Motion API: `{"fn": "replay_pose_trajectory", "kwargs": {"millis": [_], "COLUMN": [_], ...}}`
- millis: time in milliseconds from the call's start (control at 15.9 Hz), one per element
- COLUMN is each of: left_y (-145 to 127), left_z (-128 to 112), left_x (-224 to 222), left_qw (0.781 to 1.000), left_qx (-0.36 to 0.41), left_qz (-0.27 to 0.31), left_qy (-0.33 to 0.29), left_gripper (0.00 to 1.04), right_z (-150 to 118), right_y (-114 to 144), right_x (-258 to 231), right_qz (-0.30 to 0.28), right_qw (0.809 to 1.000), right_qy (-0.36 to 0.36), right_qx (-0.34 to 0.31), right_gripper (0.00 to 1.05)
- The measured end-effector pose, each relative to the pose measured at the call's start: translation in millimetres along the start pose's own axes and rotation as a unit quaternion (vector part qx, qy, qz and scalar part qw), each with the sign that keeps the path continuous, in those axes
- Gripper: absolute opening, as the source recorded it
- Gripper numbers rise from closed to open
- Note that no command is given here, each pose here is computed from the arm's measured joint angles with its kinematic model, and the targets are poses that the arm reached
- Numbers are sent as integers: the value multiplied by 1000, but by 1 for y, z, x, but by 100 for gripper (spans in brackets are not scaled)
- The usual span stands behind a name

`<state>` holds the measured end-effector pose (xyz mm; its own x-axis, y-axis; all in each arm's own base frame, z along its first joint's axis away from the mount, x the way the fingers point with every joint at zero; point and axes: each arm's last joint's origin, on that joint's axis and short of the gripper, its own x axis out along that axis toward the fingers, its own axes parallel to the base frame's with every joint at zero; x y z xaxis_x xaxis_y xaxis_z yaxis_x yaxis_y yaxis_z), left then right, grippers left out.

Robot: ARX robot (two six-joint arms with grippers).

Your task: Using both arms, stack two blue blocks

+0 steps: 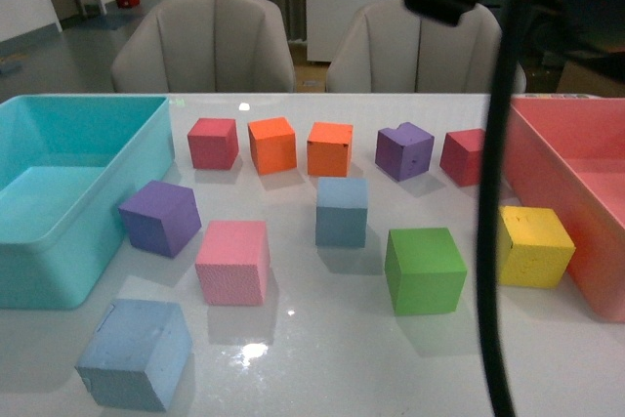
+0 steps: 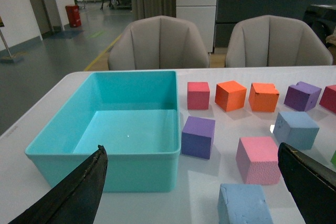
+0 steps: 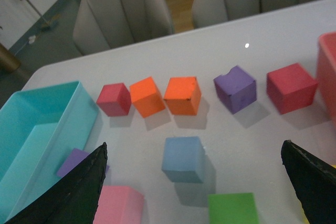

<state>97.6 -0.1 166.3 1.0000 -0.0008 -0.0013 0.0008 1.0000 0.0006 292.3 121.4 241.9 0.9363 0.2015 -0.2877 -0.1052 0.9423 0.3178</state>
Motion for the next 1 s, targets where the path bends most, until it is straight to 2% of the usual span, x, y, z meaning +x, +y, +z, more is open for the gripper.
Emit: {"fn": "replay_pose_trajectory", "kwargs": {"millis": [251, 314, 439, 502, 564, 690, 753, 815, 1003], "left_y": [0, 0, 0, 0, 0, 0, 0, 0, 0], "left_z": [0, 0, 0, 0, 0, 0, 0, 0, 0], "left_x": [0, 0, 0, 0, 0, 0, 0, 0, 0], "left_qw": [1000, 1000, 1000, 1000, 1000, 1000, 1000, 1000, 1000], "left_qx": [0, 0, 0, 0, 0, 0, 0, 0, 0], "left_qz": [0, 0, 0, 0, 0, 0, 0, 0, 0], "left_qy": [0, 0, 0, 0, 0, 0, 0, 0, 0], "left_gripper": [98, 98, 98, 98, 98, 98, 98, 98, 98], "right_z": [-11, -11, -43, -52, -52, -51, -56, -65, -74], "right_y": [-36, -52, -90, -97, -98, -104, -110, -113, -113], "right_x": [-80, -114, -146, -154, -158, -166, -167, -166, -171], "right_qz": [-11, -43, -88, -90, -87, -69, -84, -87, -79], "right_qw": [999, 985, 980, 977, 976, 972, 971, 973, 972], "right_qy": [-49, -153, -132, -138, -149, -172, -169, -156, -165], "right_qx": [-22, -64, -123, -133, -136, -146, -145, -145, -148], "right_gripper": [98, 82, 56, 45, 38, 16, 6, 2, 2]}}
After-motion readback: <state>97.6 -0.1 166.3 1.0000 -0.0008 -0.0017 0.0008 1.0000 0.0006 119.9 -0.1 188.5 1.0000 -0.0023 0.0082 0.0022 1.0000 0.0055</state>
